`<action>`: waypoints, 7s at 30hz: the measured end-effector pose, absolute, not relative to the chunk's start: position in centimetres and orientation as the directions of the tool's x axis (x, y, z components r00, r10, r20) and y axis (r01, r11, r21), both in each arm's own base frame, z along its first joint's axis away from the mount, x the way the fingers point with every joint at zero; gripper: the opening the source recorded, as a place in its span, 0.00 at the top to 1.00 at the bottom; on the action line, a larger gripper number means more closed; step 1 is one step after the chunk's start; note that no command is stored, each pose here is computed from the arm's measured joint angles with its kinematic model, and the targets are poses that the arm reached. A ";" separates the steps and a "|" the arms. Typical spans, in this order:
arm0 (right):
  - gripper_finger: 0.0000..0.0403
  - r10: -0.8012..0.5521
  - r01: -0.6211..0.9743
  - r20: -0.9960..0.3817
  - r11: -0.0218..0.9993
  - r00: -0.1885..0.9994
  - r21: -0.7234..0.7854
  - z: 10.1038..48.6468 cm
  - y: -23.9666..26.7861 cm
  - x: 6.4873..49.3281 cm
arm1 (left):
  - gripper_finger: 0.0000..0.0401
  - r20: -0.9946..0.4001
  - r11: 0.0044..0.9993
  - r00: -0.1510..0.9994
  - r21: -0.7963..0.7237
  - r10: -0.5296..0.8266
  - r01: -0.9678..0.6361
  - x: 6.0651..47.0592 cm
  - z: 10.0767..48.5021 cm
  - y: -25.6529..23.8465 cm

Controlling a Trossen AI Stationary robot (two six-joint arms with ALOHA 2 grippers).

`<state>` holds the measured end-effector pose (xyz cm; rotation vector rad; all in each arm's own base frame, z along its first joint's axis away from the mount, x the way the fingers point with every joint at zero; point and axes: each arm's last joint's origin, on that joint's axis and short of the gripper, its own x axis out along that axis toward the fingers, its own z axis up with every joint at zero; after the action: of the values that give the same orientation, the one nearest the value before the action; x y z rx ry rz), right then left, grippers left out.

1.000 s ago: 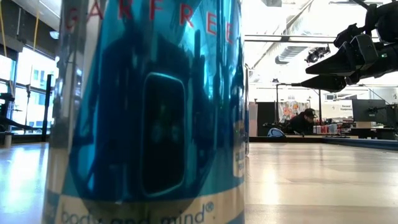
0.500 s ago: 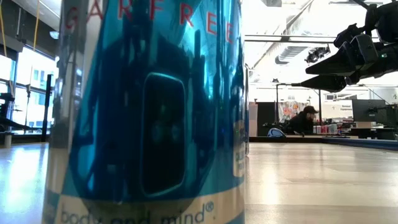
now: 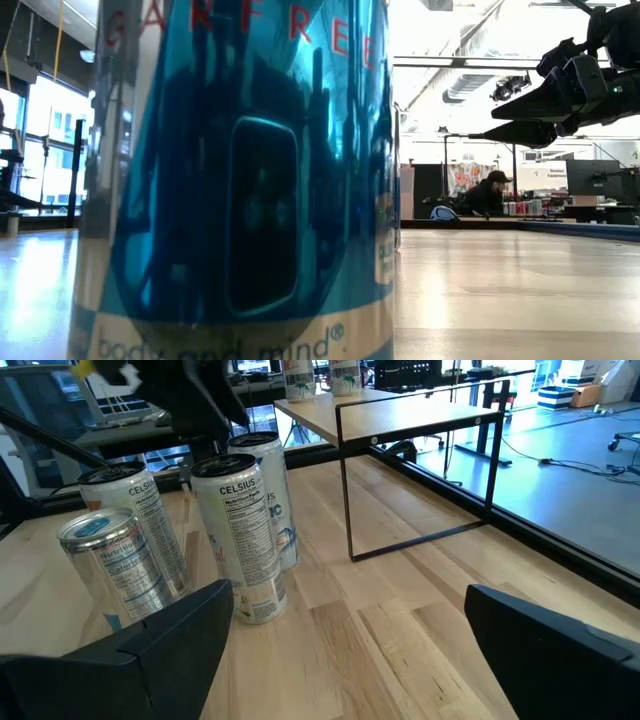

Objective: Place canned beverage on shelf
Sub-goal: Put the top white blue soda can on the shelf

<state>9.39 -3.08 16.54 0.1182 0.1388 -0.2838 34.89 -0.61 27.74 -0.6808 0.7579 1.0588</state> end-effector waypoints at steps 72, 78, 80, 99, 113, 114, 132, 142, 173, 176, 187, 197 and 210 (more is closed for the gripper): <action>0.04 -0.270 0.286 -0.152 0.953 0.951 0.096 16.5 -3.1 9.4 | 0.46 -0.932 0.429 0.133 0.026 0.336 -0.903 34.8 26.9 1.1; 0.04 -0.270 0.286 -0.152 0.953 0.951 0.096 16.5 -3.1 9.4 | 0.46 -0.910 0.463 0.182 0.012 0.373 -0.887 34.5 27.8 -0.2; 0.04 -0.270 0.286 -0.152 0.953 0.951 0.096 16.5 -3.1 9.4 | 0.46 -0.900 0.472 0.185 0.026 0.395 -0.881 34.4 27.9 -0.8; 0.04 -0.270 0.286 -0.153 0.953 0.951 0.096 16.5 -3.1 9.4 | 0.46 -0.873 0.416 0.152 0.063 0.463 -0.907 32.5 27.9 -6.2; 0.04 -0.270 0.286 -0.153 0.953 0.951 0.096 16.5 -3.1 9.4 | 0.47 -0.856 0.310 0.092 0.083 0.509 -0.947 30.8 26.6 -8.6; 0.04 -0.270 0.286 -0.153 0.953 0.951 0.096 16.5 -3.1 9.4 | 0.47 -0.856 0.307 0.091 0.081 0.509 -0.948 30.8 26.5 -8.6; 0.04 -0.270 0.286 -0.152 0.953 0.951 0.096 16.5 -3.1 9.4 | 0.47 -0.842 0.214 0.111 0.006 0.529 -0.977 30.4 26.8 -8.3; 0.04 -0.270 0.286 -0.152 0.953 0.951 0.096 16.5 -3.1 9.4 | 0.47 -0.842 0.152 0.071 0.014 0.534 -0.988 29.1 25.5 -9.0; 0.04 -0.270 0.286 -0.153 0.953 0.951 0.096 16.5 -3.1 9.4 | 0.47 -0.846 -0.033 0.057 -0.087 0.530 -0.996 31.0 25.7 -3.5; 0.04 -0.270 0.286 -0.153 0.953 0.951 0.096 16.5 -3.1 9.4 | 0.47 -0.847 -0.041 0.080 -0.119 0.526 -0.992 31.5 25.7 -2.6; 0.04 -0.270 0.286 -0.153 0.953 0.951 0.096 16.5 -3.1 9.4 | 0.47 -0.888 -0.021 0.094 -0.116 0.451 -0.993 32.5 25.6 1.4; 0.04 -0.270 0.287 -0.153 0.953 0.951 0.096 16.5 -3.1 9.4 | 0.47 -0.901 0.058 0.142 -0.129 0.411 -0.990 33.1 25.7 4.1; 0.04 -0.270 0.286 -0.153 0.953 0.951 0.096 16.5 -3.1 9.4 | 0.47 -0.921 0.450 0.222 -0.058 0.321 -0.891 33.7 25.8 5.5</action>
<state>9.39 -3.08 16.54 0.1182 0.1390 -0.2836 33.67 5.52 25.83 -0.6873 1.0158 0.9345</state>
